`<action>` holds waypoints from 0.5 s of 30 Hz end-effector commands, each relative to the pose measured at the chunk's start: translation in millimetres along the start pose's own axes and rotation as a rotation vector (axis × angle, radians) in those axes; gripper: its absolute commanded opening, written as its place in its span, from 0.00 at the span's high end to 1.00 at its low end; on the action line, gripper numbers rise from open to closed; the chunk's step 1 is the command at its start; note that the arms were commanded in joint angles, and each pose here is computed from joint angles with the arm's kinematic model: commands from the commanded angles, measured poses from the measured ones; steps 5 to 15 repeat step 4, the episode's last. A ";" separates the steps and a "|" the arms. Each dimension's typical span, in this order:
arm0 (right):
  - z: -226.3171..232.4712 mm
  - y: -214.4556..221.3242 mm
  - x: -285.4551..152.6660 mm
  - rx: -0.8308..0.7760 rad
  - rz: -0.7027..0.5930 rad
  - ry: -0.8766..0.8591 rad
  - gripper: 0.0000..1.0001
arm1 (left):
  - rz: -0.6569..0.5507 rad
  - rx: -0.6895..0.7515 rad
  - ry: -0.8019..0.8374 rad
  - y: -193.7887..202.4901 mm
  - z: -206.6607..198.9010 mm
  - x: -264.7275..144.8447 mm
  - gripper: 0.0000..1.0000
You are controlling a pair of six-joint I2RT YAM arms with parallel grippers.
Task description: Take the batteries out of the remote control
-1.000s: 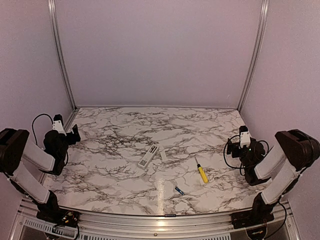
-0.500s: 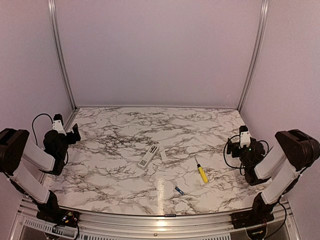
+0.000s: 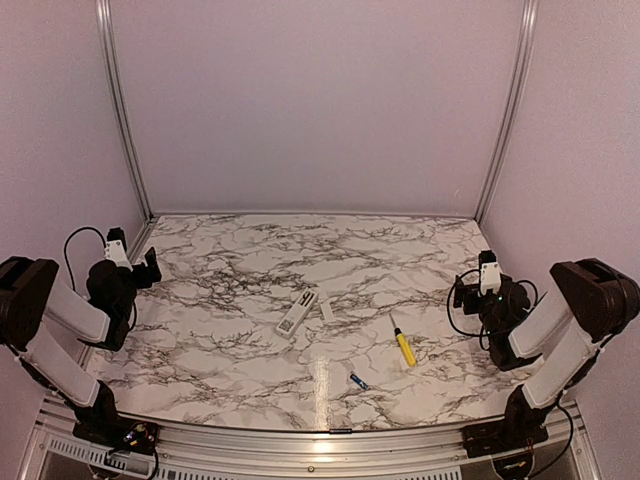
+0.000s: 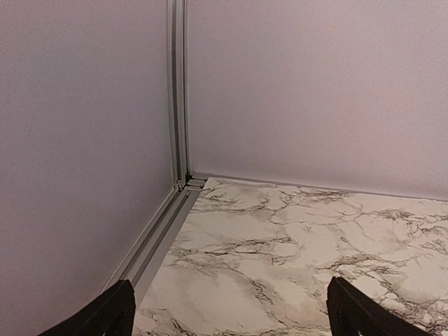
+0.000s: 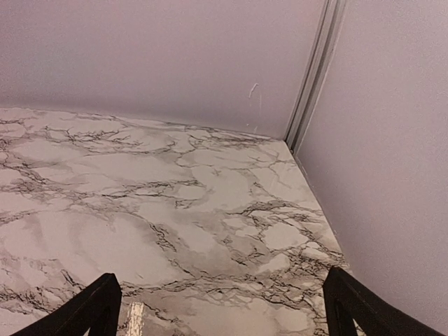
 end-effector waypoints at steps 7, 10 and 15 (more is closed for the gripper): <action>-12.2 -30.7 4.5 0.037 -0.162 0.058 0.01 | 0.002 0.011 0.011 2.7 0.2 -2.5 0.01; -12.2 -30.7 4.5 0.037 -0.162 0.058 0.01 | 0.002 0.011 0.011 2.7 0.2 -2.5 0.01; -12.2 -30.7 4.5 0.037 -0.162 0.058 0.01 | 0.002 0.011 0.011 2.7 0.2 -2.5 0.01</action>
Point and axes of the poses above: each gripper's point midway between its finger pads, its own x axis out along the fingers, its own z axis along the line the jaws close on, y = z × x, the point moved 8 cm from there along -x, back along the fingers, and after that the axes turned 8 degrees about -x, right-handed, at the moved point
